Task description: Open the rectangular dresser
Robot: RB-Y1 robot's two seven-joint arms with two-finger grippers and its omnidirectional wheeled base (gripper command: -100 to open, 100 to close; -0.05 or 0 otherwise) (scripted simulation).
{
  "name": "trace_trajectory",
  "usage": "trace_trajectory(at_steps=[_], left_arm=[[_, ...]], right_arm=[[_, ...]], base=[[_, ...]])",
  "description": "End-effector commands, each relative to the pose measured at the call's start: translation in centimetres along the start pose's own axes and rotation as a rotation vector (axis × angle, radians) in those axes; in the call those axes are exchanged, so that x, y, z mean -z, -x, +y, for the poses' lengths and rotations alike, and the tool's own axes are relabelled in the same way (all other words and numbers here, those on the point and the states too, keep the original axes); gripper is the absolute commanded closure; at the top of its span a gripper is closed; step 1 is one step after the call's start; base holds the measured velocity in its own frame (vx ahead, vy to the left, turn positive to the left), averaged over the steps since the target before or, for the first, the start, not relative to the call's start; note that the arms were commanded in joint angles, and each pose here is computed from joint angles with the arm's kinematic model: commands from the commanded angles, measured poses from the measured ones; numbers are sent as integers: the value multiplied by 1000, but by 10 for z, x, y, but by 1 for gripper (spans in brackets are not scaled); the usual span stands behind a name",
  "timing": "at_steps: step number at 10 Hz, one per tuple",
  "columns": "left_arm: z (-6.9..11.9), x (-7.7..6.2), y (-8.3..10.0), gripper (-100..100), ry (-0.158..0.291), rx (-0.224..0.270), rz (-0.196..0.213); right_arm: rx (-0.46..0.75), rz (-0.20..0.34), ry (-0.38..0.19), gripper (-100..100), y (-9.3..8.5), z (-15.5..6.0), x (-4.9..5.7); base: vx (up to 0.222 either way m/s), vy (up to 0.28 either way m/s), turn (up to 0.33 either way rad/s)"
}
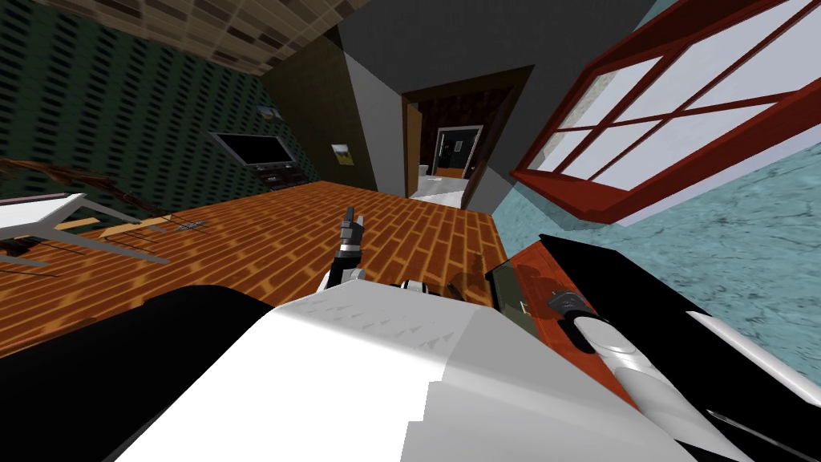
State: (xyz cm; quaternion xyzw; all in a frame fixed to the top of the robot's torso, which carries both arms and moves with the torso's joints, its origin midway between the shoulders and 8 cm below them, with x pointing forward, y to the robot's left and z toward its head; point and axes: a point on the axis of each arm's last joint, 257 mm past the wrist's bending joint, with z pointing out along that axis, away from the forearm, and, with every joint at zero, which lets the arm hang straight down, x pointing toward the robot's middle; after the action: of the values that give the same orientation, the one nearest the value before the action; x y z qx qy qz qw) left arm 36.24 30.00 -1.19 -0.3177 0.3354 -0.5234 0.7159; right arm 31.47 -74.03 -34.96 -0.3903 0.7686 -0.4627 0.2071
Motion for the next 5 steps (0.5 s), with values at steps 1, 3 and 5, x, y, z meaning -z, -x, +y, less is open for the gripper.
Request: trace_trajectory(at_steps=[1, 3, 5], left_arm=[[0, 0, 0, 0, 0, 0, 0], [0, 0, 0, 0, 0, 0, 0], [0, 0, 0, 0, 0, 0, 0]], right_arm=[[25, 9, 11, 100, -4, 2, 0], [-52, 22, 24, 100, -9, 7, -2], [4, 28, 28, 100, -10, 8, -2]], base=[[-10, 27, -8], [-18, 54, 50], [-5, 15, -3]])
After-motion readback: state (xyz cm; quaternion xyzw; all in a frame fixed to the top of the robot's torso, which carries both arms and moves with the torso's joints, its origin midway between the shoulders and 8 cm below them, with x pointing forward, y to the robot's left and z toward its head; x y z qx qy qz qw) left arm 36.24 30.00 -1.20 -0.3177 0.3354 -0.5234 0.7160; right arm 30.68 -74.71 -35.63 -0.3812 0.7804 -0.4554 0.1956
